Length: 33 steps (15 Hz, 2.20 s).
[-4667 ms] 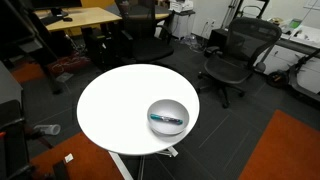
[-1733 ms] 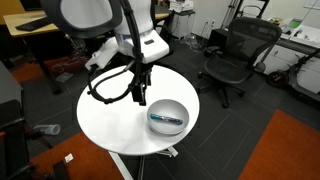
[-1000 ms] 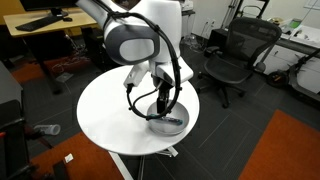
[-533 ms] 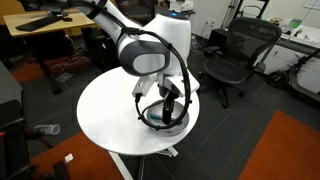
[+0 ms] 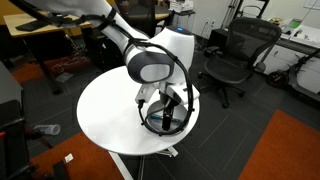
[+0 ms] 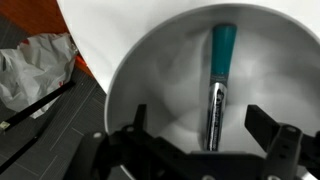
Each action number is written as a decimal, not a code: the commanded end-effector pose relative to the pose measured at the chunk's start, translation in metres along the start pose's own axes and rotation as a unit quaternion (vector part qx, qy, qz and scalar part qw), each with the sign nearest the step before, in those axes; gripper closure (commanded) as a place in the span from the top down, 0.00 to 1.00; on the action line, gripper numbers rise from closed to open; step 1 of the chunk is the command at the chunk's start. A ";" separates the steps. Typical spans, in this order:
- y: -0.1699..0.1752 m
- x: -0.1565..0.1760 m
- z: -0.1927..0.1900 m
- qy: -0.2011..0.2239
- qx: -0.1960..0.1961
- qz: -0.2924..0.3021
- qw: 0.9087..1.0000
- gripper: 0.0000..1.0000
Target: Remove the marker from the bowl and put it on the table
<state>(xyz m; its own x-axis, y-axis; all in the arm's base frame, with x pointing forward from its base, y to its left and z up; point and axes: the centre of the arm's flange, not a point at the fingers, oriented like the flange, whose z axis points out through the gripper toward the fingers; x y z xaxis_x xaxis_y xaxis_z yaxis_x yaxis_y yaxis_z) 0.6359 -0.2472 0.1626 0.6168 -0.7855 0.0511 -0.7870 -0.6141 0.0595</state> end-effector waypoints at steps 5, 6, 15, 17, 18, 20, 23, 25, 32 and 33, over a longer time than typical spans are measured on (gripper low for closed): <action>-0.008 0.017 0.018 -0.010 0.002 -0.007 1.000 1.00; -0.008 0.018 0.020 -0.010 0.001 -0.007 1.000 0.98; -0.011 0.025 0.025 -0.006 0.003 -0.005 1.000 0.21; -0.011 0.026 0.024 -0.005 0.004 -0.005 1.000 0.06; -0.011 0.025 0.023 -0.005 0.004 -0.006 1.000 0.01; -0.008 0.022 0.014 -0.001 0.006 -0.008 1.000 0.05; -0.002 0.018 -0.008 0.012 0.010 -0.018 1.000 0.05; 0.000 0.015 -0.028 0.020 0.017 -0.032 0.999 0.05; -0.001 -0.005 -0.099 0.048 0.040 -0.096 0.993 0.05; -0.004 -0.012 -0.106 0.048 0.044 -0.106 0.992 0.05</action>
<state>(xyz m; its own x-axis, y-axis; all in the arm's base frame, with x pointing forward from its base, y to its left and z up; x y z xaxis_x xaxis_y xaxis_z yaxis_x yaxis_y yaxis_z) 0.6581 -0.2508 0.2375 0.7256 -0.6732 0.1424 -0.6807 -0.7325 0.0060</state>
